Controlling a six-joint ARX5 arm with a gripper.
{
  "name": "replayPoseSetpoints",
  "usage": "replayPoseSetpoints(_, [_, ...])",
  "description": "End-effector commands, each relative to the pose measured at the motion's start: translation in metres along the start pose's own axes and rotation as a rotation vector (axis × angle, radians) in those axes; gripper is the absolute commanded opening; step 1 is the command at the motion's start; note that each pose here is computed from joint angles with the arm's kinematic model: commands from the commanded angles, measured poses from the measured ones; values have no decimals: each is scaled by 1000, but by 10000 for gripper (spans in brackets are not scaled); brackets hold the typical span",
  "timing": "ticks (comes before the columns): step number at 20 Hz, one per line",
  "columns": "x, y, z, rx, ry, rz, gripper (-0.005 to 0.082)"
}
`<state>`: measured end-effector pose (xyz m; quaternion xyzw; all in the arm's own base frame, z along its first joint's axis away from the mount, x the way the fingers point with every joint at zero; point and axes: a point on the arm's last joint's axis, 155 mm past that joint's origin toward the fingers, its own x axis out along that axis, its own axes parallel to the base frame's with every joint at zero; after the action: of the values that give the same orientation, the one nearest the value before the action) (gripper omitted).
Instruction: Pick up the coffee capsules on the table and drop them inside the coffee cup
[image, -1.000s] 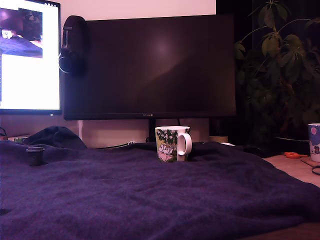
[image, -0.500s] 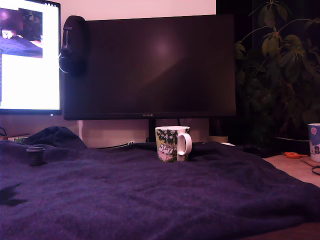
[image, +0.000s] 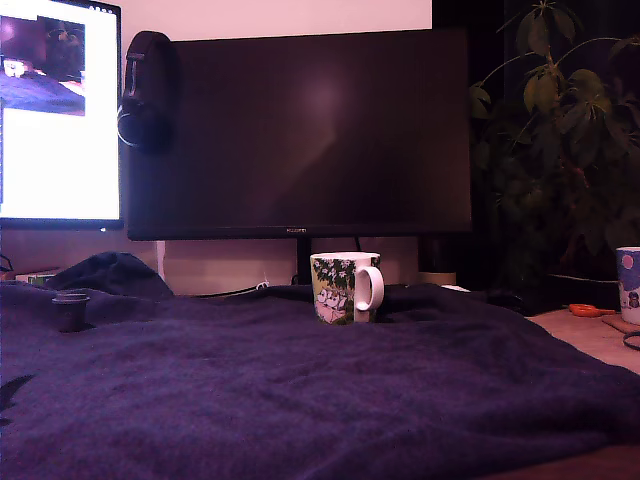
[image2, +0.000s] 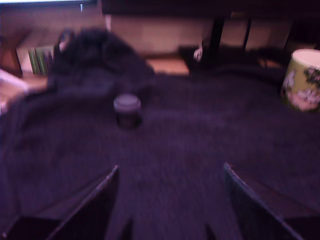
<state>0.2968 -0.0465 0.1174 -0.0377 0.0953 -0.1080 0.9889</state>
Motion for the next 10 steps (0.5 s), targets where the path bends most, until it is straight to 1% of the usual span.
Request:
replayPoseSetpoints(1, [1,0,0,14,-4,1,607])
replayPoseSetpoints(6, [7,2,-1,15,-9,2,607])
replayPoseSetpoints(10, [15,8,-3,19,-19,24,607])
